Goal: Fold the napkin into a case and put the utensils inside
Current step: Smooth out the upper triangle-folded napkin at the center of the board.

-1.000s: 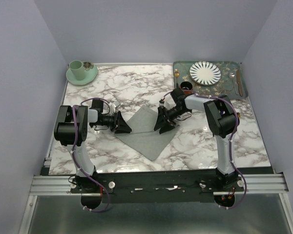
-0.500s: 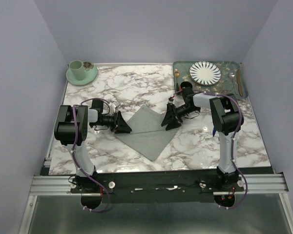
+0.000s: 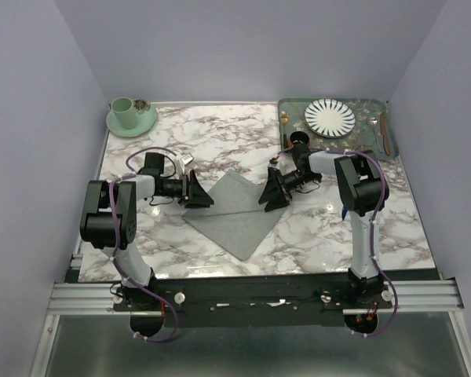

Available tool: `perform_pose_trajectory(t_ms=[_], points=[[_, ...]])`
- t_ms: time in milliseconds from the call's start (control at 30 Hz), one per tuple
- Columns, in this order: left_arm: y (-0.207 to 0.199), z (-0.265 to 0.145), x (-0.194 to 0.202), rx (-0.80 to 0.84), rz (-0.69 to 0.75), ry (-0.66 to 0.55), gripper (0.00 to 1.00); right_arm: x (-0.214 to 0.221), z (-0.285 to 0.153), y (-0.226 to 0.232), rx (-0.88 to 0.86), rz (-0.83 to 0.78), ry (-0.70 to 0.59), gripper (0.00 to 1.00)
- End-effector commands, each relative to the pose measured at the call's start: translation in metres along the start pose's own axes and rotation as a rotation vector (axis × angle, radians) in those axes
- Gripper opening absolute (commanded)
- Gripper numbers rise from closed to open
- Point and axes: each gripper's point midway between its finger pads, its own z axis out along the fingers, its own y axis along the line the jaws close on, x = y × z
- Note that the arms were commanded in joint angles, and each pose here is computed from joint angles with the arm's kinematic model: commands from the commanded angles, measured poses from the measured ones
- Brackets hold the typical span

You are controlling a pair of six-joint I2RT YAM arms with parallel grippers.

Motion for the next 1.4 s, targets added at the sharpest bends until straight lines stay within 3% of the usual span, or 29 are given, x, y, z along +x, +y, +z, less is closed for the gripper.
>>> perform_pose_trajectory(t_ms=[0, 300, 767, 1033, 1233, 1367], points=[[-0.018, -0.002, 0.014, 0.049, 0.008, 0.019, 0.64, 0.001, -0.02, 0.068, -0.083, -0.206, -0.027, 0.79], [0.003, 0.009, 0.023, 0.011, -0.04, 0.041, 0.66, 0.014, 0.02, 0.075, -0.071, -0.194, 0.045, 0.82], [0.065, 0.017, 0.046, -0.047, -0.215, 0.108, 0.64, 0.003, 0.031, -0.019, -0.029, 0.051, 0.056, 0.8], [0.054, 0.018, 0.068, -0.063, -0.215, 0.141, 0.63, -0.001, 0.023, -0.001, -0.021, -0.008, 0.068, 0.8], [0.022, 0.014, 0.059, -0.05, -0.078, 0.118, 0.6, -0.007, -0.003, 0.038, 0.092, -0.201, 0.047, 0.75], [-0.014, 0.005, 0.011, -0.123, 0.21, 0.038, 0.55, -0.01, -0.022, 0.027, 0.305, -0.289, 0.027, 0.66]])
